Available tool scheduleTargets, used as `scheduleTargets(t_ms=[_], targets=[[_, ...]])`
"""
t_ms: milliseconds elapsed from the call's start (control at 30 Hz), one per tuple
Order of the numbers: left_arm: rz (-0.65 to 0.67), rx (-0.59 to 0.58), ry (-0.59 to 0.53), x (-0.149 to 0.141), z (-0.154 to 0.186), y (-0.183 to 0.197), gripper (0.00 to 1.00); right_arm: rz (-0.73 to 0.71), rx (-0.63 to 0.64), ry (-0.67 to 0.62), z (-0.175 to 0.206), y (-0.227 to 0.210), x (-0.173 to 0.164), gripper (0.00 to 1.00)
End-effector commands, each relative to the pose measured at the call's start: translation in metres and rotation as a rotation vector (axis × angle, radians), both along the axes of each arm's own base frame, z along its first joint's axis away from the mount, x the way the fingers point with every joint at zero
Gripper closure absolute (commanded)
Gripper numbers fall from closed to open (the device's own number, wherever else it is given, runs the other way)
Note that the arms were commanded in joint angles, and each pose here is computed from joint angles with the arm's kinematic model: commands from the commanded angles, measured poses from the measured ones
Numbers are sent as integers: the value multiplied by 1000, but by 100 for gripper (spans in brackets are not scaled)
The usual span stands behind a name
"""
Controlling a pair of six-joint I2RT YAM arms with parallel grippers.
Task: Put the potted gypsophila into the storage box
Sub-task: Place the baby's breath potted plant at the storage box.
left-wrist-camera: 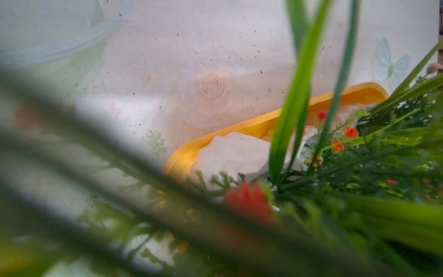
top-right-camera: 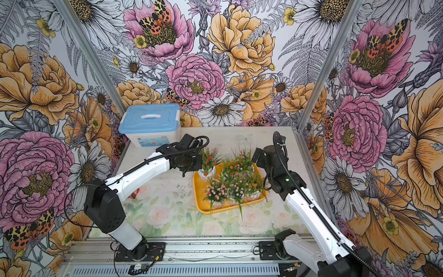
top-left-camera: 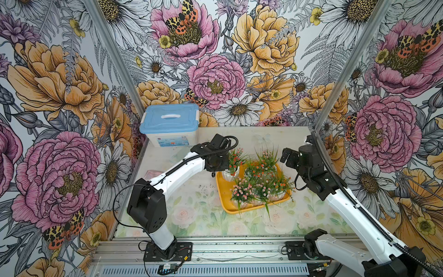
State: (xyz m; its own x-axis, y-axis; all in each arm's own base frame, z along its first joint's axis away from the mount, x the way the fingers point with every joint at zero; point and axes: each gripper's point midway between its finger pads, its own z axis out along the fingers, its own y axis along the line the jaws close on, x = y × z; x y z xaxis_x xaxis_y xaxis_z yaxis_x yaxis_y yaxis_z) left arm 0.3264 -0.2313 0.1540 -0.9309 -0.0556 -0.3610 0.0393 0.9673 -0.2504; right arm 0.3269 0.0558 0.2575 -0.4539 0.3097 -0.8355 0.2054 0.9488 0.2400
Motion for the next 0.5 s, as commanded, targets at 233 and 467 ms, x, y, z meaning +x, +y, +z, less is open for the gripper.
scheduleTargets(t_ms=[233,467], targets=[[6,-73,-70,23,-8,-22,100,-83,34,51,-29,-23,-20,1],[37,-74,-16,14,-36,-28,99,-134,50,61,-39,-38,-27,1]])
